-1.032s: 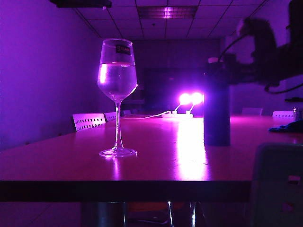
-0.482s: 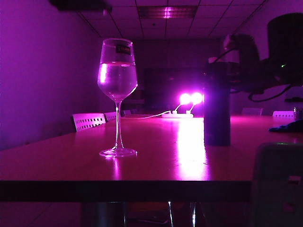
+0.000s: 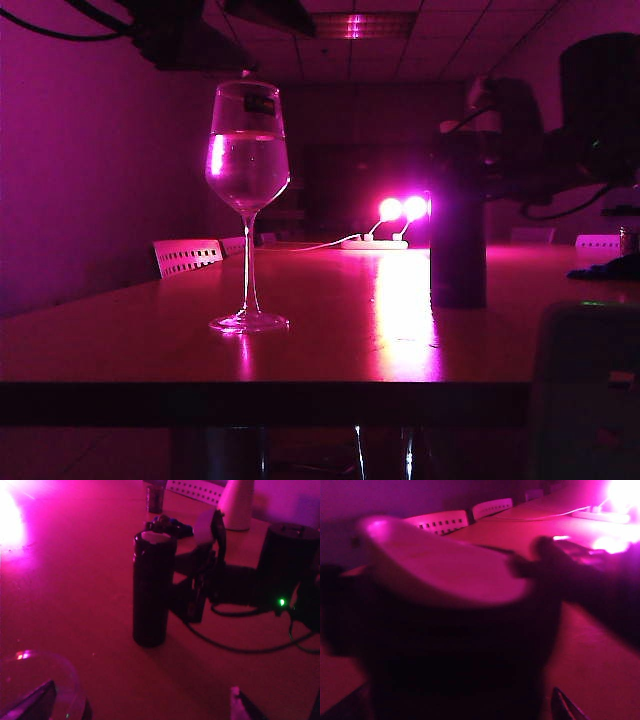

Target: Pick up the black thermos cup, pour some water from it into the stemmed glass, and then put the thermos cup back on the table.

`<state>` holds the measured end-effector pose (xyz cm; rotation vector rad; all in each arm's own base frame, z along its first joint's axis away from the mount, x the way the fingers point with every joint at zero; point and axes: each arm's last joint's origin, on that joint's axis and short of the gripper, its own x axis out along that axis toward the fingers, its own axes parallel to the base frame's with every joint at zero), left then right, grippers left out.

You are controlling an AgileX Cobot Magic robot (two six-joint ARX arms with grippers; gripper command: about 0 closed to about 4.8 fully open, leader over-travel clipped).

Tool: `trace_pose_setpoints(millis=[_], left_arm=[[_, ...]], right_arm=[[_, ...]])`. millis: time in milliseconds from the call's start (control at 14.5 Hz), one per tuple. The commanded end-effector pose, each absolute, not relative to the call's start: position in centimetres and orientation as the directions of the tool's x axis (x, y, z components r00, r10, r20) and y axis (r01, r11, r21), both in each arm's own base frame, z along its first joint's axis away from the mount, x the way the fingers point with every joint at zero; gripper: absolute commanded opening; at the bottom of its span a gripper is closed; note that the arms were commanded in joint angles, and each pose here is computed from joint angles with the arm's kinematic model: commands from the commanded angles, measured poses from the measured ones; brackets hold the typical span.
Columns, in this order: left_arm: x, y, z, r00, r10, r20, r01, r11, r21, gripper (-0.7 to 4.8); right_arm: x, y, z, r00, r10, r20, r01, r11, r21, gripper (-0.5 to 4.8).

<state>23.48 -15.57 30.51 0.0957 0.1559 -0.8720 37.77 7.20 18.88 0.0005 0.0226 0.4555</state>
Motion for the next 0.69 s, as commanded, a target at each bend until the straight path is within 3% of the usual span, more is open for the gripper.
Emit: trace_pose_setpoints(millis=[69, 275, 482, 551, 688], left_arm=[[23.52, -15.63, 31.15, 0.638, -0.759, -0.129, 0.768, 0.639, 0.036, 4.79], [23.52, -15.63, 31.12, 0.638, -0.759, -0.132, 0.768, 0.639, 0.035, 4.79], [23.51, -15.62, 31.12, 0.638, -0.759, -0.133, 0.768, 0.639, 0.035, 4.79], [23.51, -15.62, 31.12, 0.638, -0.759, -0.133, 0.768, 0.639, 0.035, 4.79], [23.49, -15.61, 31.15, 0.638, -0.759, -0.132, 0.768, 0.639, 0.035, 4.79]], right_arm=[[37.90, 7.51, 18.71, 0.894, 0.448, -0.012, -0.448, 0.894, 0.007, 4.79], [37.90, 7.52, 18.73, 0.895, 0.445, -0.010, -0.445, 0.895, 0.007, 4.72], [37.90, 7.52, 18.73, 0.895, 0.445, -0.010, -0.445, 0.895, 0.006, 2.42], [37.91, 7.52, 18.74, 0.895, 0.445, -0.009, -0.445, 0.895, 0.006, 1.87], [37.91, 7.52, 18.76, 0.895, 0.446, -0.008, -0.446, 0.895, 0.006, 1.82]])
